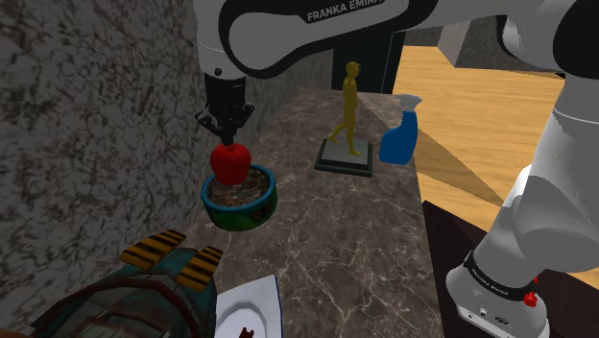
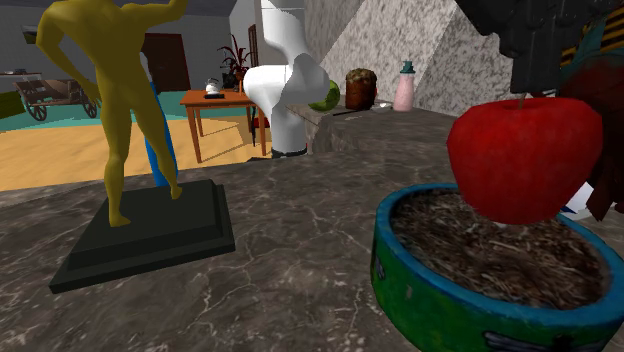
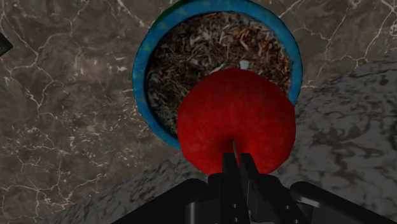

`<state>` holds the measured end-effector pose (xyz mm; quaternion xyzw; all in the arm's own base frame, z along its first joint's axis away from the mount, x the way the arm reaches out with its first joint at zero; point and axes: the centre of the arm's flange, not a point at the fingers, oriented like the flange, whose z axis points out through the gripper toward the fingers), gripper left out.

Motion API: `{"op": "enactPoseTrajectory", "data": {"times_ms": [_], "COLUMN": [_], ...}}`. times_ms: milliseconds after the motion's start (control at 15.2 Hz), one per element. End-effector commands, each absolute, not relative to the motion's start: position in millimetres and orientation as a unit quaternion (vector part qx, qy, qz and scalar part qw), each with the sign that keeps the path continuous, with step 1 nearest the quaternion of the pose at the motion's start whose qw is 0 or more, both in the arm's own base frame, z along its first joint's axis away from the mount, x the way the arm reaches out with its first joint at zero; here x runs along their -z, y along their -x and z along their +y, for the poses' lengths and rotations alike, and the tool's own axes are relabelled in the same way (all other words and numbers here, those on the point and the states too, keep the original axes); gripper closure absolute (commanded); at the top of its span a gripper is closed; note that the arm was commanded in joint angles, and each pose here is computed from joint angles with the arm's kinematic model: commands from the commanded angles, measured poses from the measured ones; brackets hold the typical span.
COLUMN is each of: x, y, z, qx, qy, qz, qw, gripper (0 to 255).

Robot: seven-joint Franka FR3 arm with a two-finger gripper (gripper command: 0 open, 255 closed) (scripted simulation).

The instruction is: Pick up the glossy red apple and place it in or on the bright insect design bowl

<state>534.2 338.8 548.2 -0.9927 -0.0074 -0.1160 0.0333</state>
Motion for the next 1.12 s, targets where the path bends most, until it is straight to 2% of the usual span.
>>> {"op": "enactPoseTrajectory", "data": {"times_ms": [0, 396, 462, 792, 1056], "x": [-544, -544, -544, -544, -593], "y": [-534, -534, -534, -534, -523], "z": [339, 339, 339, 339, 335], "qx": [0.116, 0.116, 0.116, 0.116, 0.116], "qy": [0.993, 0.993, 0.993, 0.993, 0.993], "qz": [-0.007, -0.007, -0.007, -0.007, -0.007], "qw": [0.033, 0.033, 0.033, 0.033, 0.033], "gripper": [255, 255, 0, 0, 0]}}
